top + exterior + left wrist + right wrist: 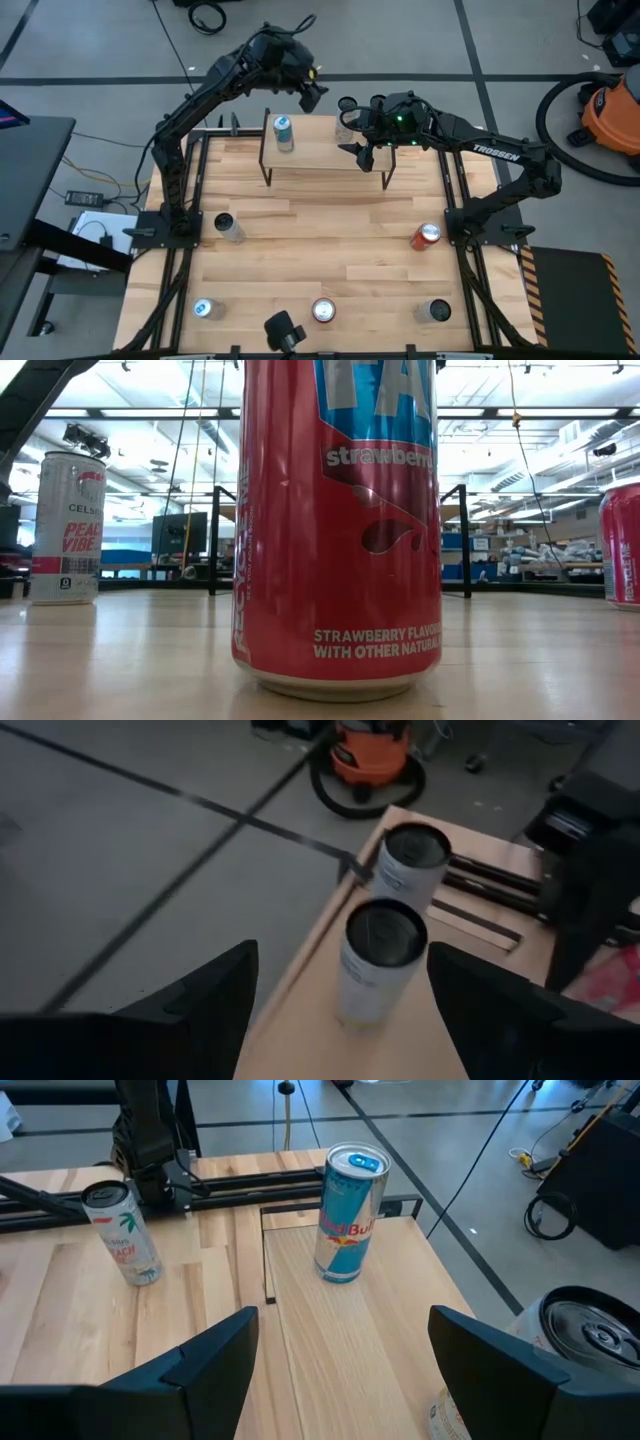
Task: Place canned beverage on shelf
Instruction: Put the top blue soda can on the shelf
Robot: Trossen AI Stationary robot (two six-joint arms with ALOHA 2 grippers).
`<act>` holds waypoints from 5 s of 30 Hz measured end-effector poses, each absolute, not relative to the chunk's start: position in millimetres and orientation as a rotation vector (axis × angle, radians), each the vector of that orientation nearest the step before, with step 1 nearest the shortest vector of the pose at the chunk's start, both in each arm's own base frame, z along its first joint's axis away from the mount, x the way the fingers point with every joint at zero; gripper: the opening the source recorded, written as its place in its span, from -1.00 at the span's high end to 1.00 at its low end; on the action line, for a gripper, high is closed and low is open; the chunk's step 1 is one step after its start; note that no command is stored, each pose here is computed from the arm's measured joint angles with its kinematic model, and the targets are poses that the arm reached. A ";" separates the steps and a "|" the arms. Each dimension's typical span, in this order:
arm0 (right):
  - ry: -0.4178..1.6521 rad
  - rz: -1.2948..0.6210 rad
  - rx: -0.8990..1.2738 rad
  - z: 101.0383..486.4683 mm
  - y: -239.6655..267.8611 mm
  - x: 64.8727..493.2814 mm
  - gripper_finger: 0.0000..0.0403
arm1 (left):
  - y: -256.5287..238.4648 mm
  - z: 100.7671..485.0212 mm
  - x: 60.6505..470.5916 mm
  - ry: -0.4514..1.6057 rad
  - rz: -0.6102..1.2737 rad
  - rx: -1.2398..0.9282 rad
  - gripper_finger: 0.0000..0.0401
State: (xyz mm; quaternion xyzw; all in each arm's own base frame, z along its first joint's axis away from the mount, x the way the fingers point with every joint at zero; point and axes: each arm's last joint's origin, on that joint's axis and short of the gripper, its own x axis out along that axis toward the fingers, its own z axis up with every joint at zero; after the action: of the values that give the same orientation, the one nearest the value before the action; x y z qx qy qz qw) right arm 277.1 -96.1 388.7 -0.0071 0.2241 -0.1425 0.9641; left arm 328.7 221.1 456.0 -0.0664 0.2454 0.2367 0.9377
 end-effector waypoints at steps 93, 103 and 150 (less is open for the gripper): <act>0.506 -0.285 -0.005 384.2 -95.3 274.9 -0.50 | 204.7 416.3 288.3 1.085 0.447 -0.333 -0.81; 0.505 -0.285 -0.005 384.2 -95.3 274.9 -0.50 | 203.3 415.9 289.3 1.105 0.503 -0.305 -0.81; 0.527 -0.283 -0.001 382.4 -95.0 273.9 -0.50 | 214.7 384.1 310.1 1.221 0.510 -0.340 -0.65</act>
State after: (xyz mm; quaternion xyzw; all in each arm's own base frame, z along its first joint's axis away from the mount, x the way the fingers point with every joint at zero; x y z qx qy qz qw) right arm 273.9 -95.0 382.4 -0.0005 0.2596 -0.1395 0.9556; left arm 310.1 214.7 384.1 -0.1572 0.5641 0.2354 0.7756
